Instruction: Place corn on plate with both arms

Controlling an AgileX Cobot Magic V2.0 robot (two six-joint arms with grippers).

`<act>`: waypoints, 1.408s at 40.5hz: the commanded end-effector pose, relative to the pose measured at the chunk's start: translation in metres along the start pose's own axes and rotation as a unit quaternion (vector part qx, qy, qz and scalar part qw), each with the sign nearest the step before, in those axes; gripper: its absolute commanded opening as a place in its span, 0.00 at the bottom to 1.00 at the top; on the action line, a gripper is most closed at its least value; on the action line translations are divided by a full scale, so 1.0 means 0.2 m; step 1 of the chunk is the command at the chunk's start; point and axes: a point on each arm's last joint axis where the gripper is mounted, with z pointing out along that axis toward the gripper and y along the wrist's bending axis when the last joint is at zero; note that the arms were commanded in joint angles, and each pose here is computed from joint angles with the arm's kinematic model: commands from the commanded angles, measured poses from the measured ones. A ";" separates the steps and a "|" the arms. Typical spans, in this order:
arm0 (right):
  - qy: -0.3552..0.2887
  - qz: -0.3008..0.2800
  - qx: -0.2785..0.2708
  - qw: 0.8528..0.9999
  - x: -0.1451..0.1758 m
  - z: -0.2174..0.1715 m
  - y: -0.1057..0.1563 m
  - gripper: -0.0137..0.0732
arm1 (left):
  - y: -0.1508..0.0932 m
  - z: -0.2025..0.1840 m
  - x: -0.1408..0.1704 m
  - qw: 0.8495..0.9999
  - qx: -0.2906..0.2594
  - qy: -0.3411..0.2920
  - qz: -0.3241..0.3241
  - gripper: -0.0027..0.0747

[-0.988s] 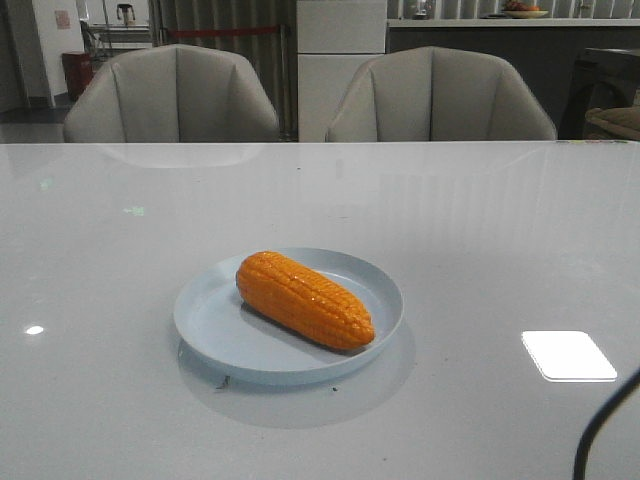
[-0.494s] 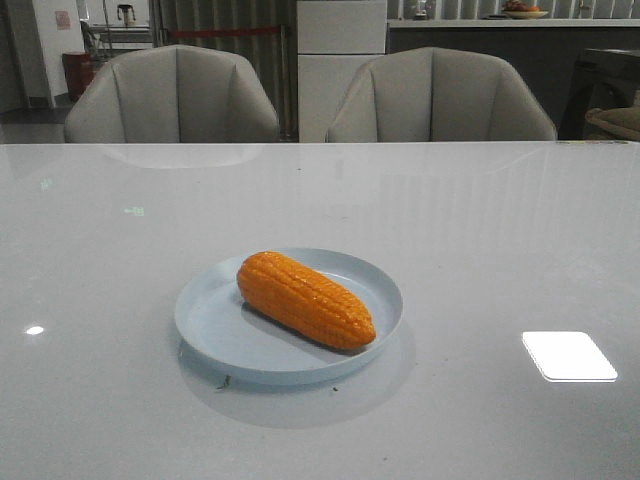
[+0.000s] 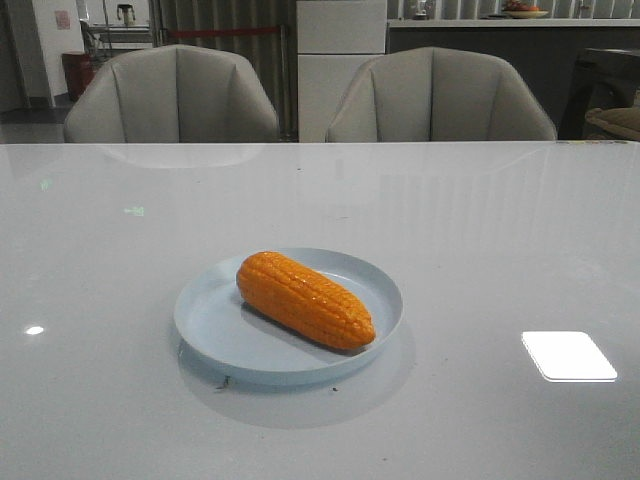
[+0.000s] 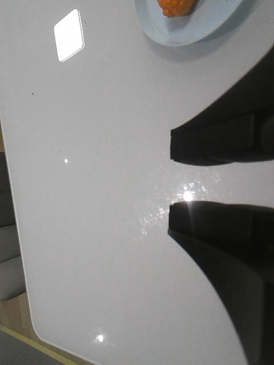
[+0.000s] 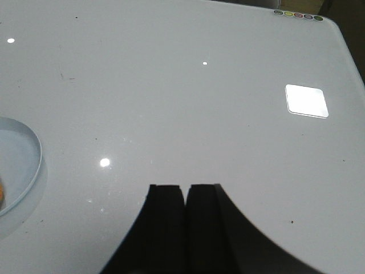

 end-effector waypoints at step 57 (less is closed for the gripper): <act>-0.337 0.084 -0.028 0.937 0.40 -0.21 0.03 0.22 | 0.02 -0.03 -0.07 0.999 -0.018 -0.048 -0.010 0.36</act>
